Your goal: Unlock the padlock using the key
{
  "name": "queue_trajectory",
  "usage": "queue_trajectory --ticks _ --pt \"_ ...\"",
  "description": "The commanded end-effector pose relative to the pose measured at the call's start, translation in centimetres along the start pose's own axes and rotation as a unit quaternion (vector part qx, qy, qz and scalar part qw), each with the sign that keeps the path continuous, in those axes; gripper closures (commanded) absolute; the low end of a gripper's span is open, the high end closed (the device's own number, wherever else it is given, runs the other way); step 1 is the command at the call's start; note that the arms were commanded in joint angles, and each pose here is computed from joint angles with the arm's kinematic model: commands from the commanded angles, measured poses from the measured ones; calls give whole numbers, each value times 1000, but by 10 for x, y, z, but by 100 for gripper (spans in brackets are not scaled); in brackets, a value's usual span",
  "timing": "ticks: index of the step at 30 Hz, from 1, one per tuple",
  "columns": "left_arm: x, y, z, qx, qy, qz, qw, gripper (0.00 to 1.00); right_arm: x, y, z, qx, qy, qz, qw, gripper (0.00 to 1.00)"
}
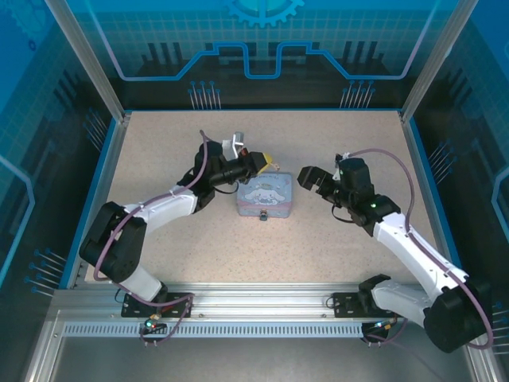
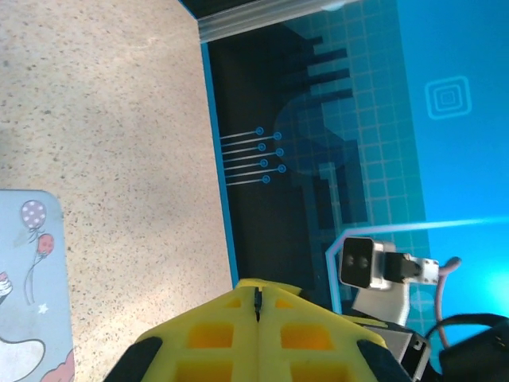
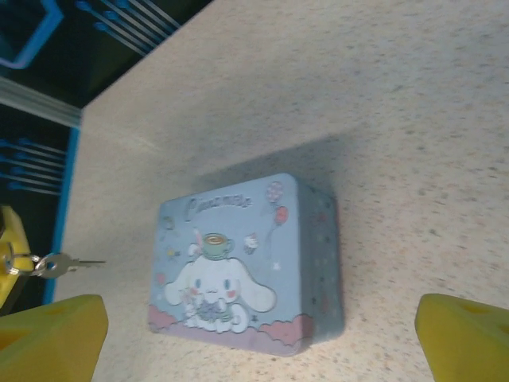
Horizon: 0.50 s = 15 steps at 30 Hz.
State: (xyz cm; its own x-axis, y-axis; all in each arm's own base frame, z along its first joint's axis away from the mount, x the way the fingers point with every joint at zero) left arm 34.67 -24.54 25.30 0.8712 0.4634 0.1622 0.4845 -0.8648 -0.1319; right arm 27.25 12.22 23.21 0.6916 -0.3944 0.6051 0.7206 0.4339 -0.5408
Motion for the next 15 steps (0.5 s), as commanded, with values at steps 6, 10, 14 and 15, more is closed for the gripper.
queue_trajectory --ticks 6,10,14,15 --pt "2 -5 -25 -20 39 64 997 100 23 -2 38 189 39 -36 981 0" --pt "2 -5 -26 -20 39 71 997 100 28 4 45 172 46 -4 984 0" --pt "2 -2 -26 -24 37 80 996 100 28 14 50 236 67 -26 969 0" --pt "2 -1 -26 -25 37 81 996 100 27 17 52 246 69 -24 966 0"
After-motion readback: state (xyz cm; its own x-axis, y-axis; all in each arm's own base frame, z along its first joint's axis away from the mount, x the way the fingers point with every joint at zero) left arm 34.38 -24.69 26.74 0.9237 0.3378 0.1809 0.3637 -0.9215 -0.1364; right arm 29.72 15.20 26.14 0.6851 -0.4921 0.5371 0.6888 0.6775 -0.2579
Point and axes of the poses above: each hand's point on the last joint's axis, 136 mm out from that joint toward the fingers, its own y axis out along the fingers, its own z axis along the line the jaws close on, x = y × z, the point moved 6 cm from there along -y, back along the fingers, and after that the axes turned 6 degrees about -y, right-handed, at the moved point
